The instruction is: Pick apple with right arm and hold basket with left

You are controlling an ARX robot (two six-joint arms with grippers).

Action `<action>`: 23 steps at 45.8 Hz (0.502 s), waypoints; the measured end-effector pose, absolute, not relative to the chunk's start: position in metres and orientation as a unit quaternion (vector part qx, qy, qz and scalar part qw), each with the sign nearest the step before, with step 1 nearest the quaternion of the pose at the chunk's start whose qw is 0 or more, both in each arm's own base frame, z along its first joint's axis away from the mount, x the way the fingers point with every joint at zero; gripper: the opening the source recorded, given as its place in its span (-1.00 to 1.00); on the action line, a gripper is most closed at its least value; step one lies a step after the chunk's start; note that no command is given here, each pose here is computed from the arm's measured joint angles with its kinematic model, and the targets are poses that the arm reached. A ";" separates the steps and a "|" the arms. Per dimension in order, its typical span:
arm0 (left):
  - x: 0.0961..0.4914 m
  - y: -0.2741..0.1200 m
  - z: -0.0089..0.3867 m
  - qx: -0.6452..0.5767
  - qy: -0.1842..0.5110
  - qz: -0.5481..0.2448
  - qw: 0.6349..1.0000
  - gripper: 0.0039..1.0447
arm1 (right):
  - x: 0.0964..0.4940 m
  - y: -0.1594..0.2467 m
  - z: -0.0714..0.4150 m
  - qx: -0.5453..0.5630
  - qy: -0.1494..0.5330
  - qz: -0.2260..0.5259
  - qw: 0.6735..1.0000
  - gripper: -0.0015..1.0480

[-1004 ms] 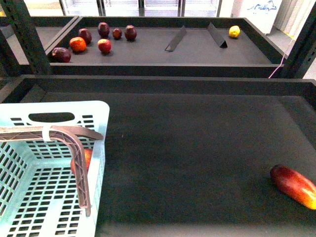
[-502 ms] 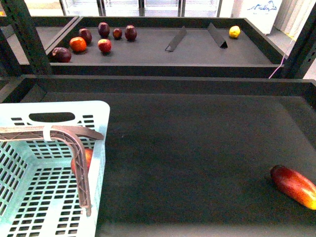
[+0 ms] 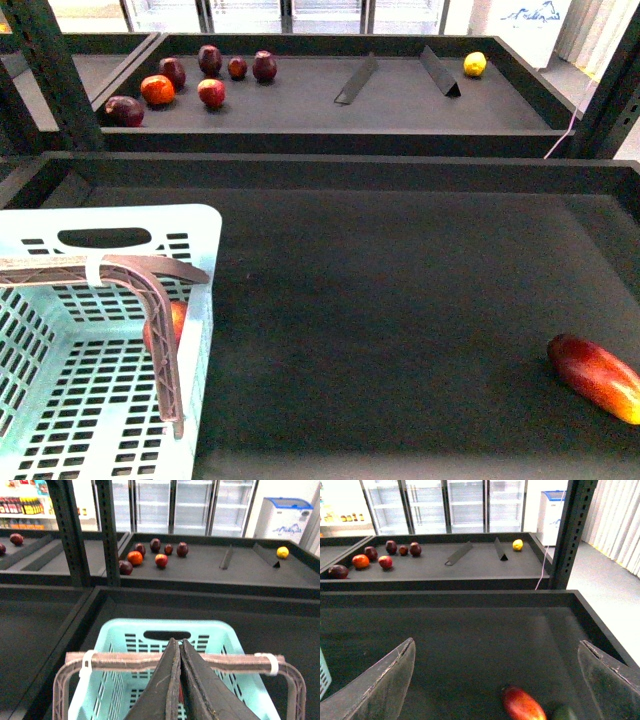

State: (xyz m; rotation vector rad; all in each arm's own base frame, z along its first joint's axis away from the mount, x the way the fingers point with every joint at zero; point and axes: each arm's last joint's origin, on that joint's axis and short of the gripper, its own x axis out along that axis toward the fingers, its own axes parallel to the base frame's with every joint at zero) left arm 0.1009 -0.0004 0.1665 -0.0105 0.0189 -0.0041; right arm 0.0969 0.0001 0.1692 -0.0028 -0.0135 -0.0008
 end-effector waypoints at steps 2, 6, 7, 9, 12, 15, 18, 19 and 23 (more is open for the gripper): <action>0.098 0.000 0.168 -0.005 -0.001 -0.002 1.000 -0.94 | 0.097 0.000 0.169 -0.001 -0.007 0.000 1.000 0.83; 0.097 0.000 0.168 -0.005 -0.004 -0.002 1.000 -0.94 | 0.097 0.000 0.169 -0.001 -0.007 0.000 1.000 0.83; 0.097 0.000 0.168 -0.005 -0.005 -0.002 1.000 -0.94 | 0.097 0.000 0.169 -0.001 -0.007 0.000 1.000 0.83; 0.097 0.000 0.168 -0.005 -0.005 -0.002 1.000 -0.94 | 0.097 0.000 0.169 -0.001 -0.007 0.000 1.000 0.83; 0.097 0.000 0.168 -0.005 -0.005 -0.002 1.000 -0.94 | 0.097 0.000 0.169 -0.001 -0.007 0.000 1.000 0.83; 0.097 0.000 0.168 -0.005 -0.005 -0.002 1.000 -0.94 | 0.097 0.000 0.169 -0.001 -0.007 0.000 1.000 0.83; 0.097 0.000 0.168 -0.005 -0.005 -0.002 1.000 -0.94 | 0.097 0.000 0.169 -0.001 -0.007 0.000 1.000 0.83; 0.097 0.000 0.168 -0.005 -0.005 -0.002 1.000 -0.94 | 0.097 0.000 0.169 -0.001 -0.007 0.000 1.000 0.83; 0.097 0.000 0.168 -0.005 -0.005 -0.002 1.000 -0.94 | 0.097 0.000 0.169 -0.001 -0.007 0.000 1.000 0.83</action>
